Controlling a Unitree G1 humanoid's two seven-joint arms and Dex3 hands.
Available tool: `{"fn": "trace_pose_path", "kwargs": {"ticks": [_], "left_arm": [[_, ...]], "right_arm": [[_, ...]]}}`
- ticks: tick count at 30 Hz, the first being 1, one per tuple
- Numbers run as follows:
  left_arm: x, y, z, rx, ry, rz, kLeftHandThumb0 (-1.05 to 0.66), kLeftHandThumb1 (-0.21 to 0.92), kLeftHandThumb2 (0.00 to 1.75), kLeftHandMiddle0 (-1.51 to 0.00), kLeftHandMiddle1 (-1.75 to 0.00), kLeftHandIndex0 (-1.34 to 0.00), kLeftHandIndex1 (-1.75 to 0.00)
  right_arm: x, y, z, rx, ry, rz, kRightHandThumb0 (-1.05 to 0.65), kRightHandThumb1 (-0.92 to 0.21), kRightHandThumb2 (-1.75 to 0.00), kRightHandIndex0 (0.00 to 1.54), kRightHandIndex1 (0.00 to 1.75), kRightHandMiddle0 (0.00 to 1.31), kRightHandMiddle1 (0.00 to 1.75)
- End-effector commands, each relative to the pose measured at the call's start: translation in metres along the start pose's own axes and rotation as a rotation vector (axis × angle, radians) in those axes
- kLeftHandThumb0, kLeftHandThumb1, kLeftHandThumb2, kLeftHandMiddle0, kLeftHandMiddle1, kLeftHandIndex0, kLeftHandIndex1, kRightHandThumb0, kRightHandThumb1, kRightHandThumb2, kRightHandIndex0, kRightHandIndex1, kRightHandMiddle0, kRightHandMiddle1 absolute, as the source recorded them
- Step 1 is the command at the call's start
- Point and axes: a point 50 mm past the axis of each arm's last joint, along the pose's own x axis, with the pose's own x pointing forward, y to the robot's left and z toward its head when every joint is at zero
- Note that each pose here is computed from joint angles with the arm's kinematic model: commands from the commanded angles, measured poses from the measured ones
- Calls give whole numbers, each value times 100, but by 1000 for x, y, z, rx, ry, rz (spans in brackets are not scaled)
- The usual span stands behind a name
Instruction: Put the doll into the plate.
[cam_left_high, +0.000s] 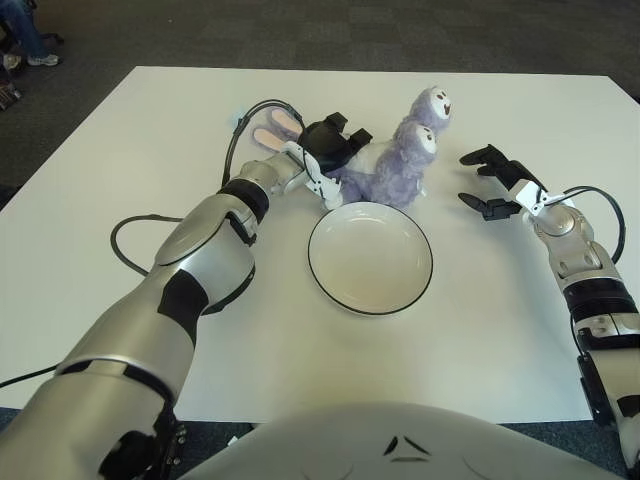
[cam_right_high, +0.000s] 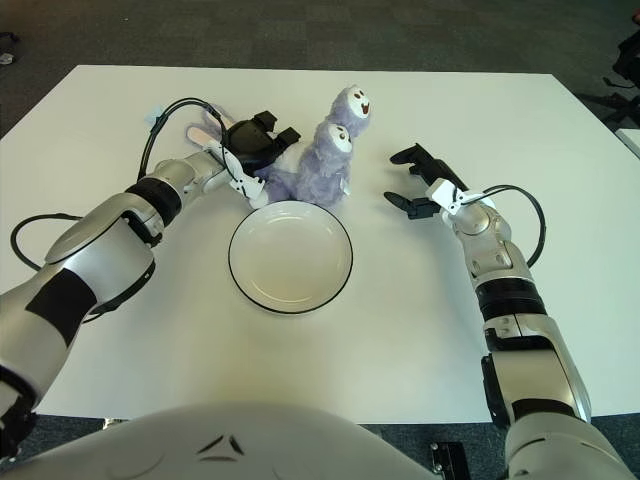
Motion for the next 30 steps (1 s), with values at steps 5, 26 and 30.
{"fn": "trace_pose_path", "kwargs": {"ticks": [5,26,30], "left_arm": [[-15,-11,-14,-41,55,-20,0,52,98,-43,-175,-51,-142],[-21,16,-38,-42,123,141,-1,52,97,-41,-175,-52,-141],[-21,20,-40,-41,129,160,-1,52,97,-40,-175,-52,-142]], "right_arm": [[-13,30,-37,89,204,96,-51,-65,-84,11,76,0,98],[-12,30,-35,11,221,116,-56,-65,-85,15,82,0,105],[-12,30,-36,32,237,109,-55,-66,-84,16,82,0,105]]}}
